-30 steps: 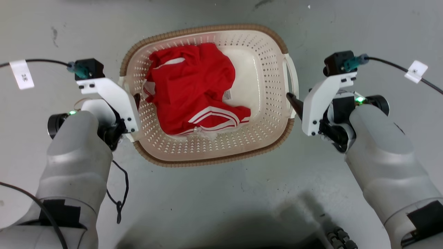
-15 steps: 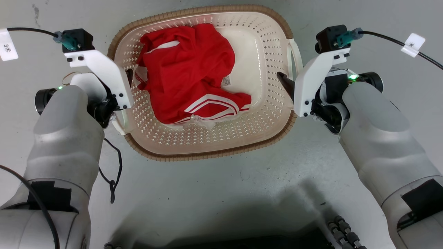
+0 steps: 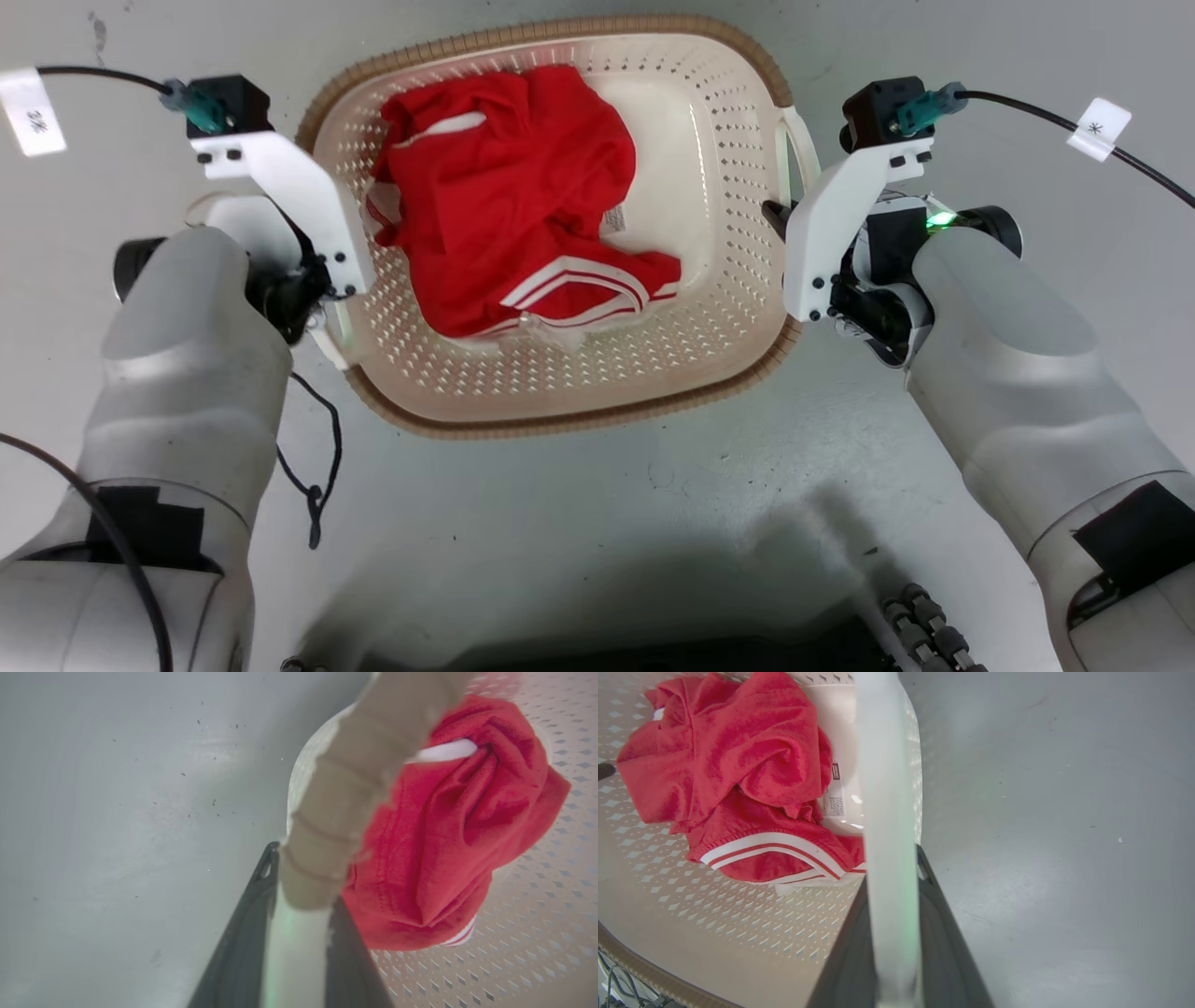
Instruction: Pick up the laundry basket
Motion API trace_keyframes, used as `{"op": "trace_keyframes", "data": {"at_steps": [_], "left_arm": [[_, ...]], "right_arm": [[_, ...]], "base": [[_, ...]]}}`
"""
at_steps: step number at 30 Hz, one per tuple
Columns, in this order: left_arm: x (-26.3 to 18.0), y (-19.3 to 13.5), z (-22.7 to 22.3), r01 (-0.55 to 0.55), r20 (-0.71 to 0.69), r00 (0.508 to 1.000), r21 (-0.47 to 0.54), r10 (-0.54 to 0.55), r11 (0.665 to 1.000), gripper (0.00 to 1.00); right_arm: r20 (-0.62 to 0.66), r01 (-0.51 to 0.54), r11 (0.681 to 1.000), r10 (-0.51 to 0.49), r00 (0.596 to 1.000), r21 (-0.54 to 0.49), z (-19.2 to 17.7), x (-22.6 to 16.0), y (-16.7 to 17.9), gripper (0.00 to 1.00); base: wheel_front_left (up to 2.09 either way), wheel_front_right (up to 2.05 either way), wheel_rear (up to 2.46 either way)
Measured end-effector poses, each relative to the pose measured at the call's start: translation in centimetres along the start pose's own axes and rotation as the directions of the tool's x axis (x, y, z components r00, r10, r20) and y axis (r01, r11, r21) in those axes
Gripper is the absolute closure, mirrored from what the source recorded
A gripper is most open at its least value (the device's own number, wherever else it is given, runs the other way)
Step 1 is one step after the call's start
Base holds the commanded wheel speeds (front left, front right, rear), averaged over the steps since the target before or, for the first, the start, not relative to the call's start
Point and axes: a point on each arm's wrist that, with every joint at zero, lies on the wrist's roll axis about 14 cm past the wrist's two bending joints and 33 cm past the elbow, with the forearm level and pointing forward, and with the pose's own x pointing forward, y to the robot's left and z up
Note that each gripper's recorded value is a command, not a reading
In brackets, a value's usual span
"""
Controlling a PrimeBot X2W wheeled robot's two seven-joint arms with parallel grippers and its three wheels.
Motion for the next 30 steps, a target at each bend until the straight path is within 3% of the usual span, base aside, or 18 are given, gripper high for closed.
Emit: {"op": "trace_keyframes", "data": {"at_steps": [13,30], "left_arm": [[-3.5,-1.4,-0.7,0.010,-0.064,0.998,0.004,-0.009,1.000,1.00],[-14.5,-4.2,1.0,0.027,-0.021,0.999,0.036,-0.026,0.999,1.00]], "right_arm": [[-0.038,0.004,1.000,-0.003,0.999,0.026,0.0,-3.2,0.2,1.00],[-0.067,-0.010,0.997,0.015,0.998,0.071,0.9,-12.7,2.5,1.00]], "base": [[0.00,0.00,0.00],[0.00,0.00,0.00]]}}
